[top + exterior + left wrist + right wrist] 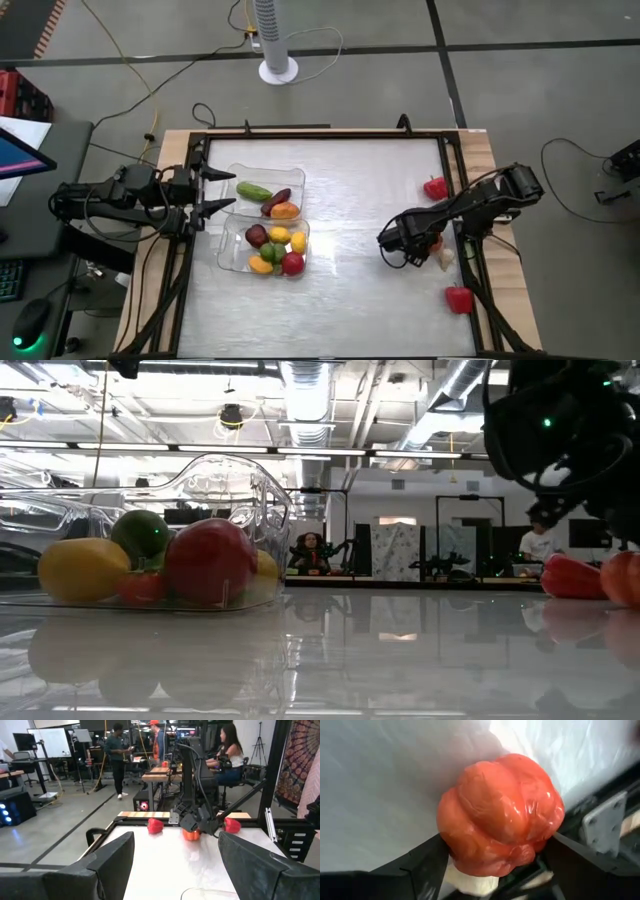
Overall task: Sort produce into baskets
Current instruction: Put the orange pumpkin into the top transparent bin
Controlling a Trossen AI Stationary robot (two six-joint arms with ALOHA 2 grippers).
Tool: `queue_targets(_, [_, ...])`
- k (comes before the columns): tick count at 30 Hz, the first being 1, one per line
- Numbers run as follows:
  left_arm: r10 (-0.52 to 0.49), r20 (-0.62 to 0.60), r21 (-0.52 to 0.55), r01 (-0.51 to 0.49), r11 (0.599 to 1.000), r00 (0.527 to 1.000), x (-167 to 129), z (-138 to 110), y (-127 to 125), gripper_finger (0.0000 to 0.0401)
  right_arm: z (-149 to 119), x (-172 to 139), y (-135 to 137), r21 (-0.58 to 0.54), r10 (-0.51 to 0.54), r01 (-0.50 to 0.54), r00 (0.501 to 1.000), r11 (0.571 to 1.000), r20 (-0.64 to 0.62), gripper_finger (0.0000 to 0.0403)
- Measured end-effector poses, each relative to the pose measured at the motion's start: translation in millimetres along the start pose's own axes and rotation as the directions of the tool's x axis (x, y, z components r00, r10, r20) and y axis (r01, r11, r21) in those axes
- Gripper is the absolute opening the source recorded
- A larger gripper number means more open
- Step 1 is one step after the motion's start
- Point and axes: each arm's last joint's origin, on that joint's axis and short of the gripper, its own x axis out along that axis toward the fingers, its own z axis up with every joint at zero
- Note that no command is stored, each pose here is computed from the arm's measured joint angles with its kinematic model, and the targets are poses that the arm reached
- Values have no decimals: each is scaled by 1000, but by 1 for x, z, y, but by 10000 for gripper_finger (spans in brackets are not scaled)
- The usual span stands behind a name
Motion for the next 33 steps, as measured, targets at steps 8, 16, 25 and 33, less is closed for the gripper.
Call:
queue_targets(8, [0,3,12,0,1000,1000,0,0,0,275,13,-41,12,-38,68,-61,979,997,194,297])
queue_targets(16, [0,8,11,0,1000,1000,0,1,0,275,30,-115,29,-119,265,-238,811,964,523,294])
queue_targets(25, [-12,11,10,12,1000,1000,0,1,0,275,66,-175,84,-534,600,-314,169,785,782,295])
queue_targets(33, [-12,8,11,12,1000,1000,0,1,0,275,105,-185,114,-586,613,-187,158,789,774,296])
